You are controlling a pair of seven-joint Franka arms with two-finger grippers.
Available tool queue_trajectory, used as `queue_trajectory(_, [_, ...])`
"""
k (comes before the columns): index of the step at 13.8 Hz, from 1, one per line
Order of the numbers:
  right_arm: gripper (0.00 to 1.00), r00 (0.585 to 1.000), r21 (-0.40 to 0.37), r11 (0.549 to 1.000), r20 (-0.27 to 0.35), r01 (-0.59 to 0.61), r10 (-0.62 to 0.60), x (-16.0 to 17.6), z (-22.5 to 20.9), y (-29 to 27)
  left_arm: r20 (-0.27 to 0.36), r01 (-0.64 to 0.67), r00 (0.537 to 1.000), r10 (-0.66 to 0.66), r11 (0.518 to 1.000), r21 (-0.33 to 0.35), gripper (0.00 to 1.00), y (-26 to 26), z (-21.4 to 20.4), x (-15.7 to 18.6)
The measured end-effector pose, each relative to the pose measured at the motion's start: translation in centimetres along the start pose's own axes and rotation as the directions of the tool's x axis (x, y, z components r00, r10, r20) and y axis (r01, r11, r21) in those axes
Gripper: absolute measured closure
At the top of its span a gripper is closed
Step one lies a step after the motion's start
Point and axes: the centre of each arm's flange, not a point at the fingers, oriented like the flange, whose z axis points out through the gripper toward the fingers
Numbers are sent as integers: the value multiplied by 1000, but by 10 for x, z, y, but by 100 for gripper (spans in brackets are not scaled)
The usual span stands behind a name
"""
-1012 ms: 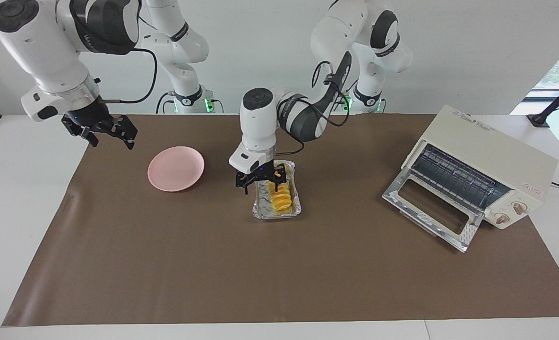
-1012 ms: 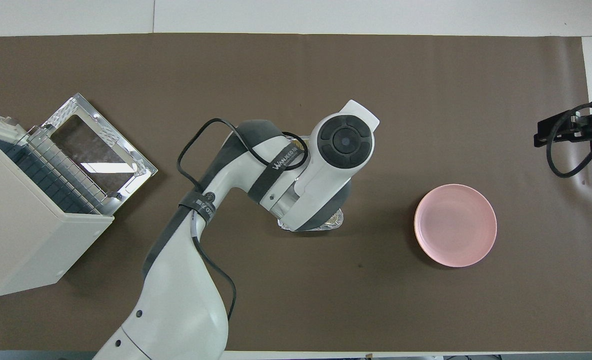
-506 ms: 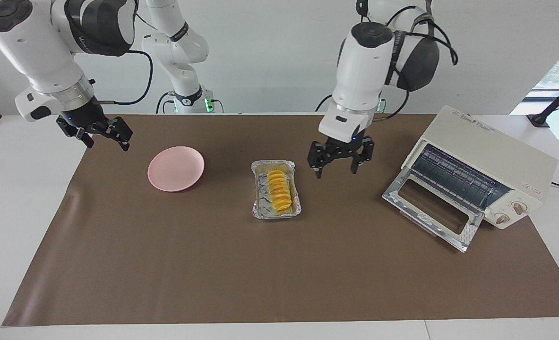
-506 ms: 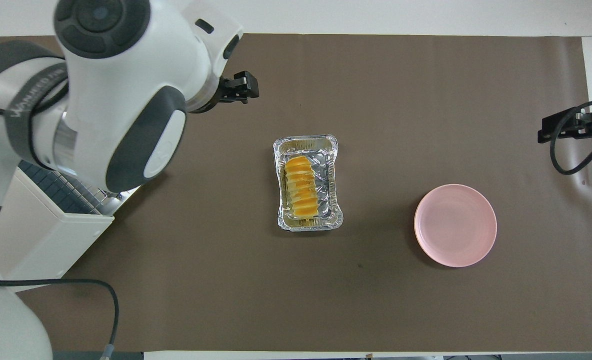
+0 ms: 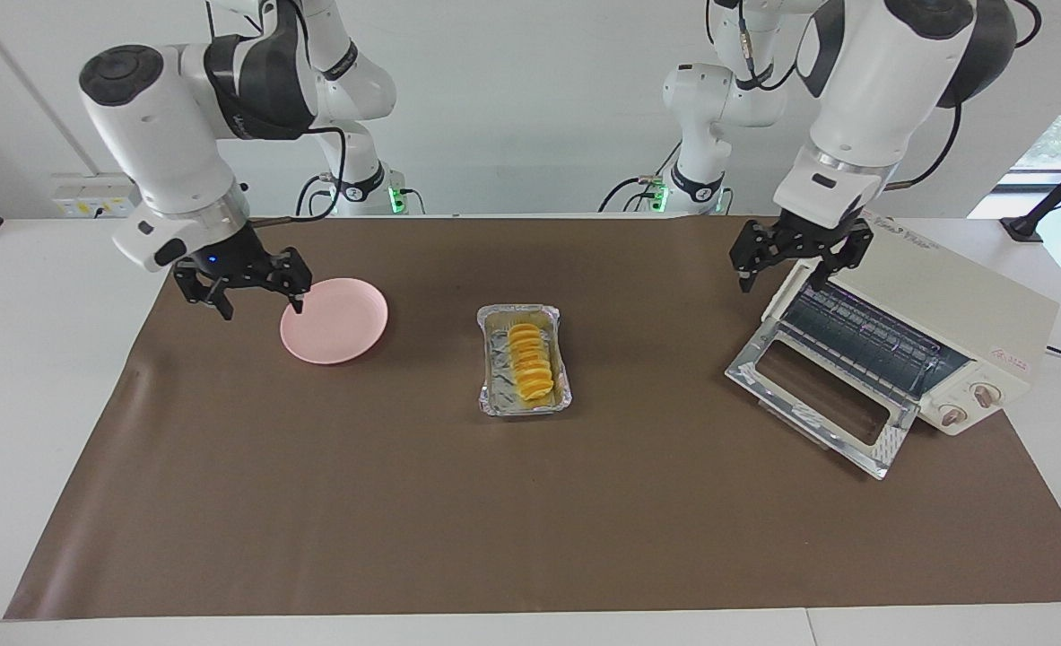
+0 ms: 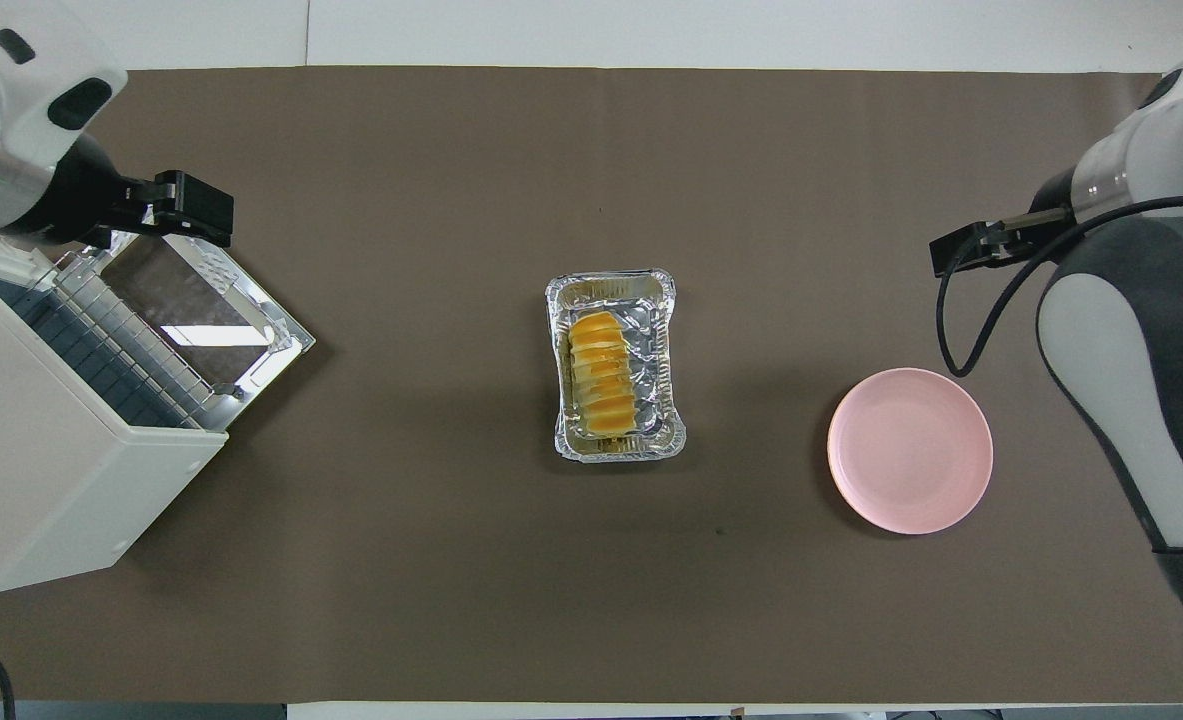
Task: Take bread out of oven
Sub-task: 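Grasp the foil tray with the right gripper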
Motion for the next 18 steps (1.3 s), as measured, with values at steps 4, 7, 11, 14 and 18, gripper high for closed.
queue_trajectory(4, [0, 1000, 13, 1000, -2, 0, 0, 11, 48, -75, 22, 88, 996, -88, 996, 6, 0, -55, 6, -3])
queue_trajectory(7, [0, 999, 23, 999, -22, 37, -36, 14, 86, -114, 46, 94, 994, -94, 996, 8, 0, -61, -2, -13])
queue_trajectory(11, [0, 1000, 37, 999, 4, 22, -22, 13, 140, -182, 126, 26, 992, -26, 1000, 2, 0, -62, -13, -38])
queue_trajectory(14, [0, 999, 41, 999, 16, -35, 34, 7, 159, -219, 143, -8, 990, 8, 1000, -5, 0, -65, -6, -45])
queue_trajectory(18, [0, 994, 36, 994, 38, -103, 102, 2, 178, -237, 151, -38, 988, 39, 999, -12, 0, -79, -1, -44])
